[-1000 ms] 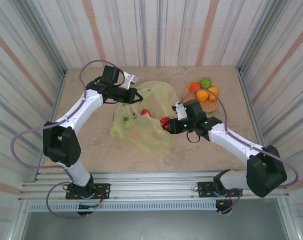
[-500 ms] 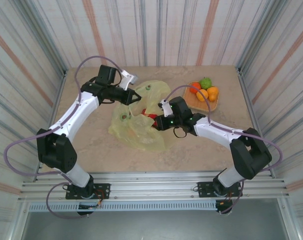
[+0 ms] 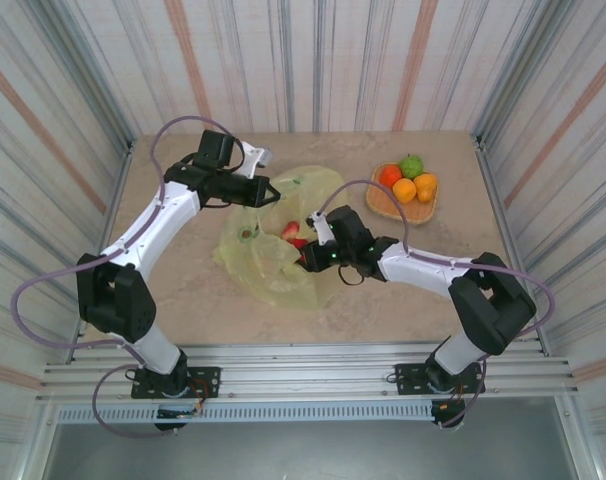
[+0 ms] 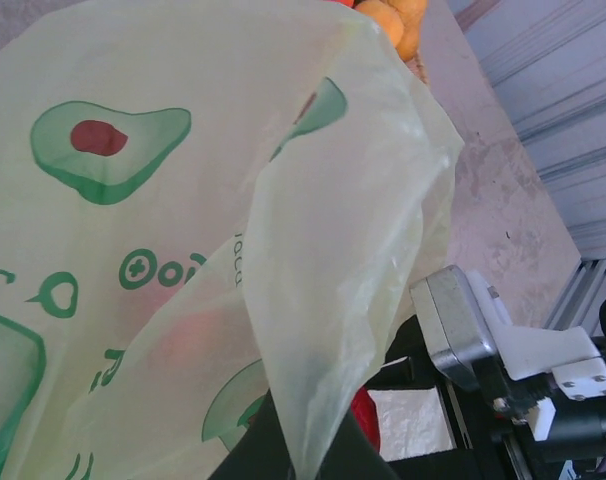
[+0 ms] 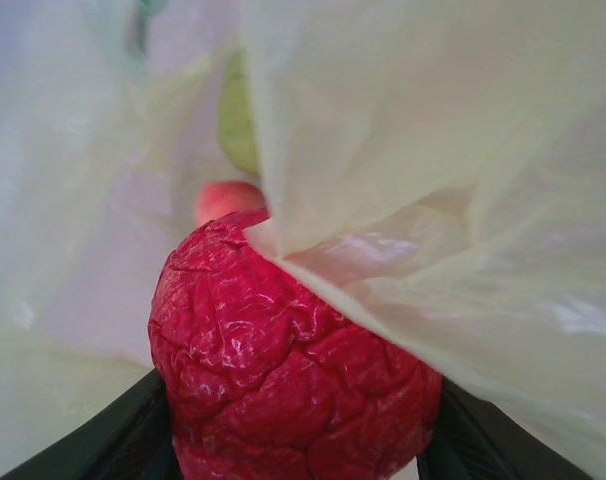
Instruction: Place the fruits into the plastic bag
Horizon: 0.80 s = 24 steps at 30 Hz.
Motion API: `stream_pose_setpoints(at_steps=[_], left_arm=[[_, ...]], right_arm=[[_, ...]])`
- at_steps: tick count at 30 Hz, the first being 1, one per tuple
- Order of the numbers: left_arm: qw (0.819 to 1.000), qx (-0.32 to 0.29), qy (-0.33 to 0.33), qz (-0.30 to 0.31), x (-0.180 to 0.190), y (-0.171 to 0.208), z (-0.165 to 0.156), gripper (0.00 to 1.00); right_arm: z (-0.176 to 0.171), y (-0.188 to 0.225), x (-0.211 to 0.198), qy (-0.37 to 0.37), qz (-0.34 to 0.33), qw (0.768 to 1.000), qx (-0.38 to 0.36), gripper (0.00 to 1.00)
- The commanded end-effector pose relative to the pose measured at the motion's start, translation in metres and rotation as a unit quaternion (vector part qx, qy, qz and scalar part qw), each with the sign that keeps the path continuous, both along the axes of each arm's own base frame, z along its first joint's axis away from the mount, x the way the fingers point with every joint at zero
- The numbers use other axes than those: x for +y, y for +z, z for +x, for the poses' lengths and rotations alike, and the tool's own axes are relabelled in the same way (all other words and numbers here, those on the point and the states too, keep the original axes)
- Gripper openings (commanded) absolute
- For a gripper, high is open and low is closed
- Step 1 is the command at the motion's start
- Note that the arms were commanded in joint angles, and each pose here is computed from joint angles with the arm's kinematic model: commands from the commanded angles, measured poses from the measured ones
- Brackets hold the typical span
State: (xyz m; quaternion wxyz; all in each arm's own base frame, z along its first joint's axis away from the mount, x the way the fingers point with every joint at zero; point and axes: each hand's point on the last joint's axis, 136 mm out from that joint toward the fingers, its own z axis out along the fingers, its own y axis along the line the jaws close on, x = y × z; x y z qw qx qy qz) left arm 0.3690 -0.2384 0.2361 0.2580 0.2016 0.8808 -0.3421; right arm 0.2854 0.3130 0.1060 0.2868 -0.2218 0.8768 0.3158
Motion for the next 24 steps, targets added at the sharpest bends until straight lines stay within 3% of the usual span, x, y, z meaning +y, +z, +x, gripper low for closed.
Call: stream_pose_setpoints(at_steps=[1, 7, 10, 19, 24], left_arm=[[1.0, 0.015, 0.023, -0.005, -0.001, 0.009, 0.002, 0.0], [0.997, 0.044, 0.057, -0.036, -0.005, -0.003, 0.013, 0.0], [0.995, 0.059, 0.065, -0.048, -0.007, -0.013, 0.018, 0.0], [0.994, 0.068, 0.056, -0.064, -0.012, -0.016, 0.018, 0.0], [0.994, 0.069, 0.058, -0.069, -0.012, -0.013, 0.017, 0.0]], right_arm=[[0.03, 0.02, -0.022, -0.052, 0.001, 0.998, -0.047, 0.43], [0.099, 0.029, -0.031, -0.165, 0.006, 0.984, -0.065, 0.42], [0.117, 0.03, -0.027, -0.182, 0.015, 0.982, -0.052, 0.42], [0.094, -0.009, 0.02, -0.087, 0.027, 0.995, 0.036, 0.44], [0.093, -0.009, 0.041, -0.078, 0.061, 0.992, 0.073, 0.46]])
